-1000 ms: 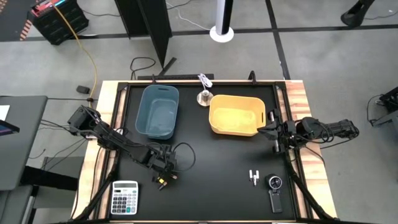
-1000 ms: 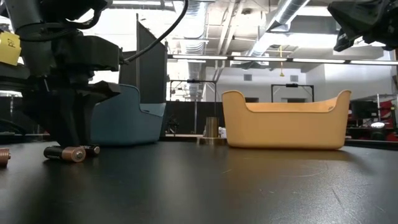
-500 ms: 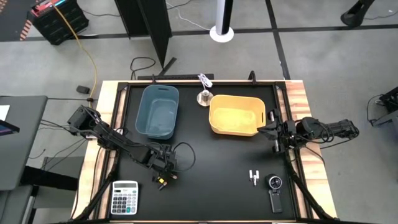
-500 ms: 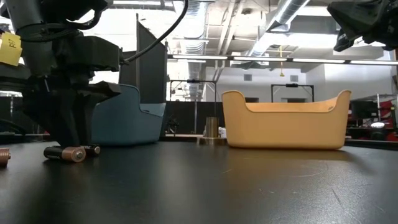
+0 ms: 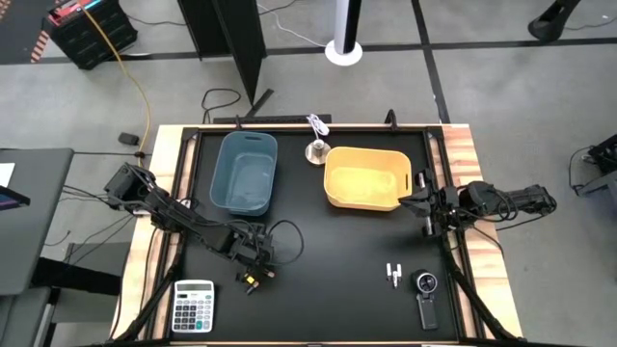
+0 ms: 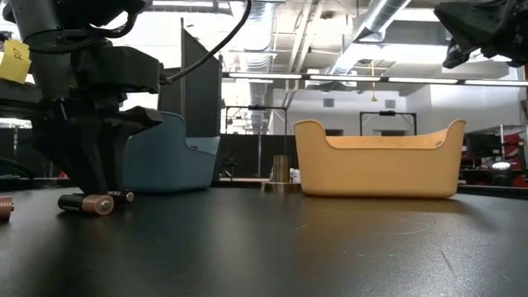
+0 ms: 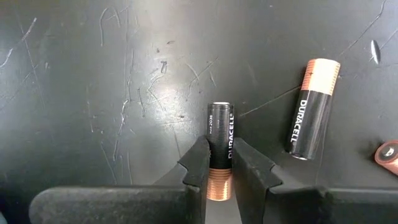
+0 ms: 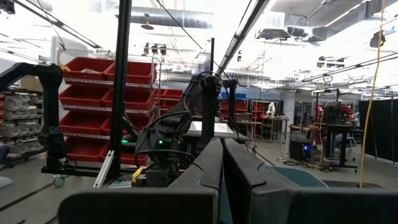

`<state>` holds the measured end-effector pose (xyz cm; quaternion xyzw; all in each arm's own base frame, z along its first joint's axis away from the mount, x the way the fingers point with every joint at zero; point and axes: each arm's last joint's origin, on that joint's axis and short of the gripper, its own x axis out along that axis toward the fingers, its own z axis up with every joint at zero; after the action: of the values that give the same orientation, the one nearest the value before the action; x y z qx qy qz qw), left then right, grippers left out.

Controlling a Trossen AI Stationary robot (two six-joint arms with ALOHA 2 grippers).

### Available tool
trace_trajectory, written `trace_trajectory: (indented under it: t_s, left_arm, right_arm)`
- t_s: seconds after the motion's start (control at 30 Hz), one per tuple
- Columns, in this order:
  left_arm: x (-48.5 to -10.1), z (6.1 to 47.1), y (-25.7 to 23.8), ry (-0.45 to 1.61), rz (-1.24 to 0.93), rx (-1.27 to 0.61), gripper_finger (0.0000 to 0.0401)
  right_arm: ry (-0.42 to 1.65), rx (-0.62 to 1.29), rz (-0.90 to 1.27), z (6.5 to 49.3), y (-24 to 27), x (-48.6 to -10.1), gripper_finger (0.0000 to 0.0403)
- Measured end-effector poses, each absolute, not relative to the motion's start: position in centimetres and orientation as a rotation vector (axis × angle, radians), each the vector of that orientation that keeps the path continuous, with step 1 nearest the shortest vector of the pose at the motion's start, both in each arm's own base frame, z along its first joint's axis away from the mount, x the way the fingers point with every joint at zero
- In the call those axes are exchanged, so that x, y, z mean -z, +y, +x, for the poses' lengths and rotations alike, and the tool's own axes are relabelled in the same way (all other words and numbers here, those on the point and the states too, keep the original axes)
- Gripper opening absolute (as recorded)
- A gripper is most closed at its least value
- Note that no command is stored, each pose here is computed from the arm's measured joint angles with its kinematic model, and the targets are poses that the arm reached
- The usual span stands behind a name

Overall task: Sort batteries
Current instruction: Put the top black battery into the blue bin

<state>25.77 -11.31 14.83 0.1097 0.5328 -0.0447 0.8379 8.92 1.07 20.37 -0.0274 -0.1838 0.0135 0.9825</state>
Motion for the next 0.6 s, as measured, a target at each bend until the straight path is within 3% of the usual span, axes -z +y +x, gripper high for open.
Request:
trace_trajectory:
  t_s: [0.27,0.6]
  left_arm:
    - [-16.1,26.7,-11.7,1.077,0.261,0.129,0.0043]
    - [-20.3,27.0,-11.8,0.976,0.282,0.135,0.0043]
  right_arm:
    - [-0.37,-0.027,-0.055,8.9,1.1,-20.4,0.0033]
    - [-0.365,-0.028,-0.053,8.9,1.1,-20.3,0.0033]
